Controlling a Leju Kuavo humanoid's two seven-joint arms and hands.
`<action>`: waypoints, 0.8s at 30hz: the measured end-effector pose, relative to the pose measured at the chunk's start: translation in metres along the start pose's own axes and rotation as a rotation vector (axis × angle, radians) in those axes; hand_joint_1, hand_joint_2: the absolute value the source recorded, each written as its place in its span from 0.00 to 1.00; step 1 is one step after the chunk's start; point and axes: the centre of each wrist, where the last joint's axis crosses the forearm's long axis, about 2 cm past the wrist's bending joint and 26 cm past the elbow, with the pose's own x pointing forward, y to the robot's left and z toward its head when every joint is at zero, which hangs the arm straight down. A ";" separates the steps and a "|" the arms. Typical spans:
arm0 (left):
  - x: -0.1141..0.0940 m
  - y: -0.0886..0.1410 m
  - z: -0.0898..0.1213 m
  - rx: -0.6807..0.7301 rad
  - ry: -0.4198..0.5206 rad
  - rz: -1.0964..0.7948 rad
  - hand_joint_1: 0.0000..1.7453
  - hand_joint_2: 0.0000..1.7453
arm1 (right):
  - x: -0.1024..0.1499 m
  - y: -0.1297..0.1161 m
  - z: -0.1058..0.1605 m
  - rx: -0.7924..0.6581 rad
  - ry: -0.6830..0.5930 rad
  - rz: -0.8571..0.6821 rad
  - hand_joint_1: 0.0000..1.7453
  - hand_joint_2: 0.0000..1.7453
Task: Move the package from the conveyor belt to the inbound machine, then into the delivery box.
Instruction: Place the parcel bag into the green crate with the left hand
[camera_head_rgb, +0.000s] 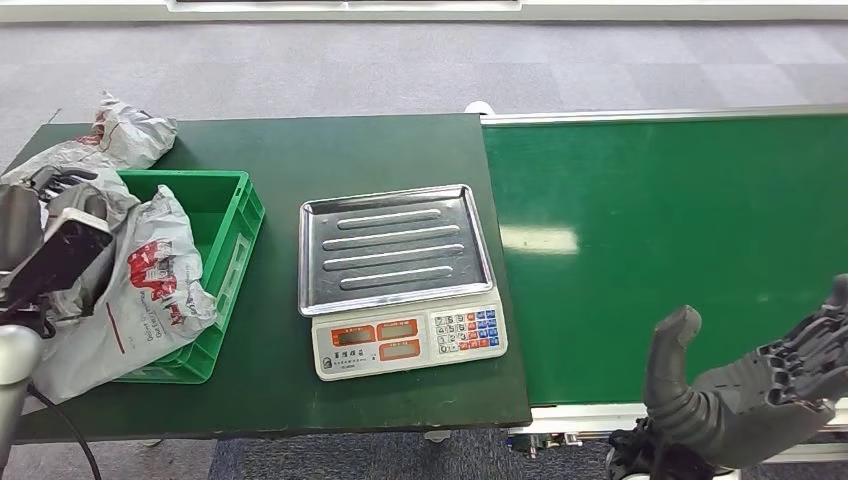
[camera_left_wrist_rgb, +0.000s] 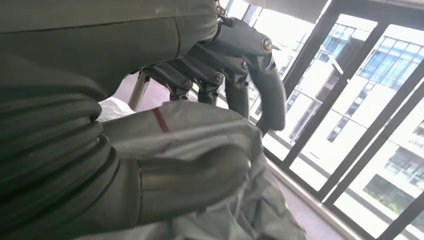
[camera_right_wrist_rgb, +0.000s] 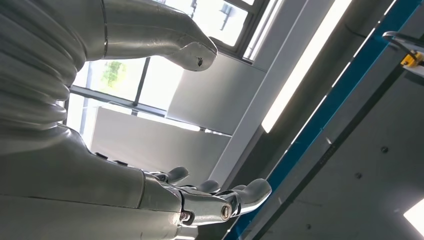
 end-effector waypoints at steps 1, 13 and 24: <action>-0.001 -0.005 0.005 -0.011 0.005 -0.003 0.00 0.00 | 0.000 0.000 0.000 0.000 0.000 0.000 0.00 1.00; 0.069 -0.048 0.056 0.158 -0.101 0.397 0.00 0.00 | 0.001 -0.002 0.002 0.011 -0.001 0.008 0.00 1.00; 0.139 -0.051 0.085 0.559 -0.329 0.638 0.00 0.00 | 0.004 0.001 0.002 0.017 -0.014 0.032 0.00 1.00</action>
